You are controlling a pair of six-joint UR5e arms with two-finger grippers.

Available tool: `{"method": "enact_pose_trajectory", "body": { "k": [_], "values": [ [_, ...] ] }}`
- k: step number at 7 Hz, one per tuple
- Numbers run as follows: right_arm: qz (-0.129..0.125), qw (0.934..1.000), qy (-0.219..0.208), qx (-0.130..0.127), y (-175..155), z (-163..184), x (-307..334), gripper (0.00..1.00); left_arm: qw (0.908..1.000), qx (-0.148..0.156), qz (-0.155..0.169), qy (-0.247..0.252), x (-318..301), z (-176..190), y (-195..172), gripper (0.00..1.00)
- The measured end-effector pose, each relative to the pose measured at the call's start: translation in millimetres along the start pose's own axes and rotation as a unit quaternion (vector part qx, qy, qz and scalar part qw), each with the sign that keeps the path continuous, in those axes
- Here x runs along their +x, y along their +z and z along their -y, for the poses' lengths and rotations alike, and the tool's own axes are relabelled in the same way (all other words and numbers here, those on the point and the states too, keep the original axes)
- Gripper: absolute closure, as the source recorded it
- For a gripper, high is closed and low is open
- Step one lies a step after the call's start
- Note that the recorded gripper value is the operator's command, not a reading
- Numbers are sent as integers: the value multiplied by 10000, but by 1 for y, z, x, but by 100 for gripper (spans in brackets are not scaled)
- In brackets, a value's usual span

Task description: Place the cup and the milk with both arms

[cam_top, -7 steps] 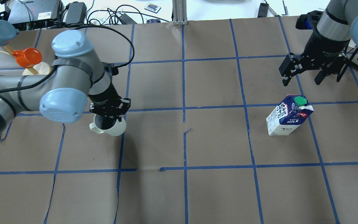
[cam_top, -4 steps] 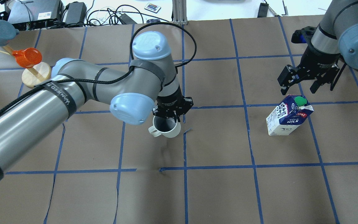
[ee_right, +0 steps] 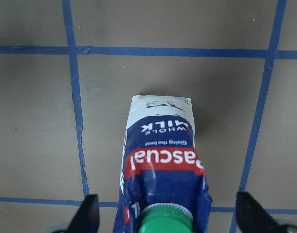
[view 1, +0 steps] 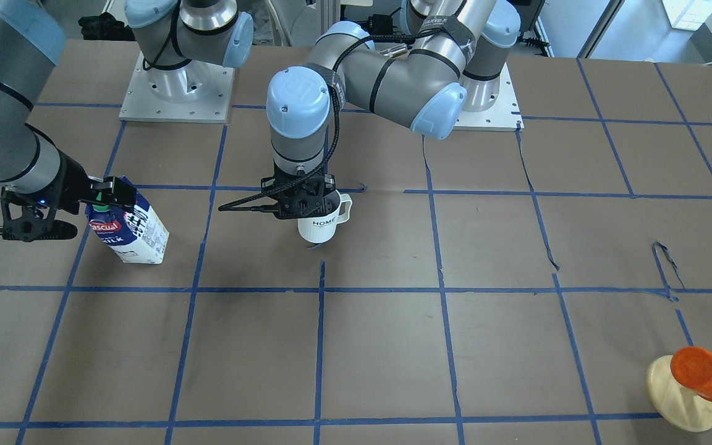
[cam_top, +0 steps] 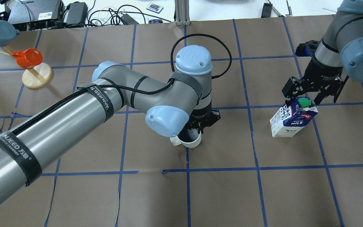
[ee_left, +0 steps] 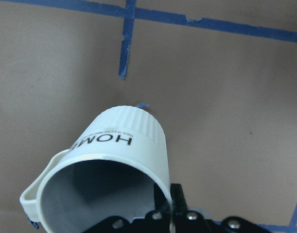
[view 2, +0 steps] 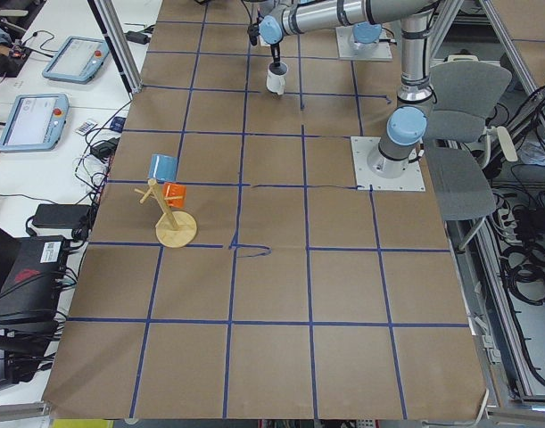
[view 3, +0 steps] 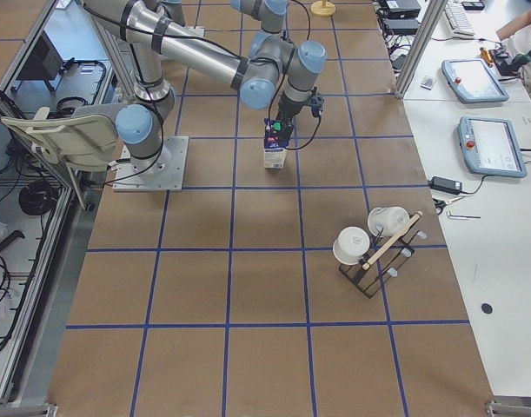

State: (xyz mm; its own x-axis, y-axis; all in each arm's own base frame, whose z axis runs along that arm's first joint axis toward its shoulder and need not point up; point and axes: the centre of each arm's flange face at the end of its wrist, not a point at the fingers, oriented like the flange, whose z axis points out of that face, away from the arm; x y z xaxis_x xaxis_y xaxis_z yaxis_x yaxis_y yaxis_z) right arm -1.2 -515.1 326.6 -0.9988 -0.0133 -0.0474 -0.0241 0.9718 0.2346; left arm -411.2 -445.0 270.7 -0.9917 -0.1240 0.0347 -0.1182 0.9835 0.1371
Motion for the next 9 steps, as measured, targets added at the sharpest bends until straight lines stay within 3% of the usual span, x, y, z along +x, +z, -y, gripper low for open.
{"method": "enact_pose_trajectory", "body": {
  "k": [1, 2, 3, 4, 7, 9],
  "values": [
    [49, 9999, 71, -89, 2, -2, 6, 13, 10000, 21, 81, 8, -2, 0, 2, 100],
    [98, 9997, 134, -170, 3, -4, 11, 19, 9999, -10, 152, 10, -3, -1, 9, 77],
    [135, 9996, 175, -191, 3, -5, 13, 19, 9998, -63, 209, 9, -6, -2, 16, 1],
    [161, 9995, 197, -178, 1, -5, 13, 19, 9997, -80, 234, 11, -7, -3, 20, 0],
    [184, 9995, 219, -145, -2, -5, 13, 41, 9994, 222, 50, 268, -15, 8, -24, 0],
    [383, 9988, 289, -64, -4, -3, 9, 83, 9969, 514, -83, 591, -47, 34, -102, 0]
  ]
}}
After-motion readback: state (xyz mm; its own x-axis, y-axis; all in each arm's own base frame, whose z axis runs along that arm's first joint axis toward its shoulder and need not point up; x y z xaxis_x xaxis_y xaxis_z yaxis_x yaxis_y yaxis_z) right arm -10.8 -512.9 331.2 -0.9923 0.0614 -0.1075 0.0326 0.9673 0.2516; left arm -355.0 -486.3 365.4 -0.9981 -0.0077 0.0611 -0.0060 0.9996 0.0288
